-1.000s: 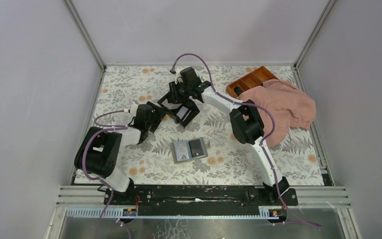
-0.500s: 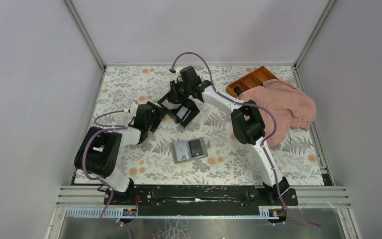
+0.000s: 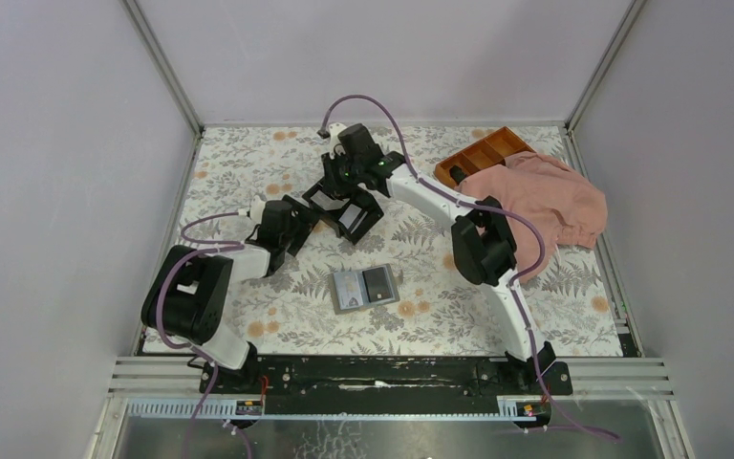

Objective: Put the credit cards into the card holder
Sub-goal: Pick up the credit card from the storage box.

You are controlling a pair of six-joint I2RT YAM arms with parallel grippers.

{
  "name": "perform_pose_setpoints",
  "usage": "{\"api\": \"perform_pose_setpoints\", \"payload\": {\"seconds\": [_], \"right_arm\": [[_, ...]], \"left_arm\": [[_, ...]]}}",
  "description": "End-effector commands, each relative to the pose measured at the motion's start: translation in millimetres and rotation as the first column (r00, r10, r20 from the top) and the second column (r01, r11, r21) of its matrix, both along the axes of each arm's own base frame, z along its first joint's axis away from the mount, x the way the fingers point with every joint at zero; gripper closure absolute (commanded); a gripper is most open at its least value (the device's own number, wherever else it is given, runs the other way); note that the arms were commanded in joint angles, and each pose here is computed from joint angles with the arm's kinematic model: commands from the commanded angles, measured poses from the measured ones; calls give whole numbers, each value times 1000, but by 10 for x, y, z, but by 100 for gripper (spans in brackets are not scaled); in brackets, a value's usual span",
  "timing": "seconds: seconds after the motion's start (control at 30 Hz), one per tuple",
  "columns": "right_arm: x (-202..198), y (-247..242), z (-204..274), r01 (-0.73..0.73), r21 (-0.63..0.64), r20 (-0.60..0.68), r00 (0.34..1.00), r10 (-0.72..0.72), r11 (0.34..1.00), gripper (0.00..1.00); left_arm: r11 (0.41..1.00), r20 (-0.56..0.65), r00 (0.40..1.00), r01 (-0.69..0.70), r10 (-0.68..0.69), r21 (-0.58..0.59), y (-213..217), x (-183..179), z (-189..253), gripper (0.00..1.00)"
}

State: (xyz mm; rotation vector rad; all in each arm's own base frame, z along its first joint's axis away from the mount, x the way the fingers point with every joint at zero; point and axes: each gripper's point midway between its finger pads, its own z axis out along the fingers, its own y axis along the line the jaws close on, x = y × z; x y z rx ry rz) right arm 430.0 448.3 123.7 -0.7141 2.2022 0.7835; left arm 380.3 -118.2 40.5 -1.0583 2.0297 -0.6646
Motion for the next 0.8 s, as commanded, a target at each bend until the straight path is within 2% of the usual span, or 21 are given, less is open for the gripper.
{"api": "perform_pose_setpoints", "payload": {"seconds": [0.0, 0.17, 0.33, 0.57, 0.77], "right_arm": [[-8, -192, 195, 62, -90, 98, 994, -53, 994, 100], [120, -476, 209, 184, -146, 206, 967, -152, 972, 100], [146, -624, 393, 237, -144, 273, 943, -192, 961, 100], [-2, -685, 767, 241, -73, 266, 940, -214, 968, 100], [-262, -753, 1064, 211, 7, 238, 949, -207, 977, 100]], "left_arm": [[999, -24, 1000, 10, -9, 35, 36, -78, 13, 10], [999, -20, 1000, 20, -20, 46, 46, -120, 97, 7], [999, 33, 999, 27, -28, 41, 55, -165, 306, 7], [997, 146, 988, 38, -47, 66, 117, -302, 673, 7], [990, 273, 952, 133, -138, 37, -9, -481, 976, 10]]}}
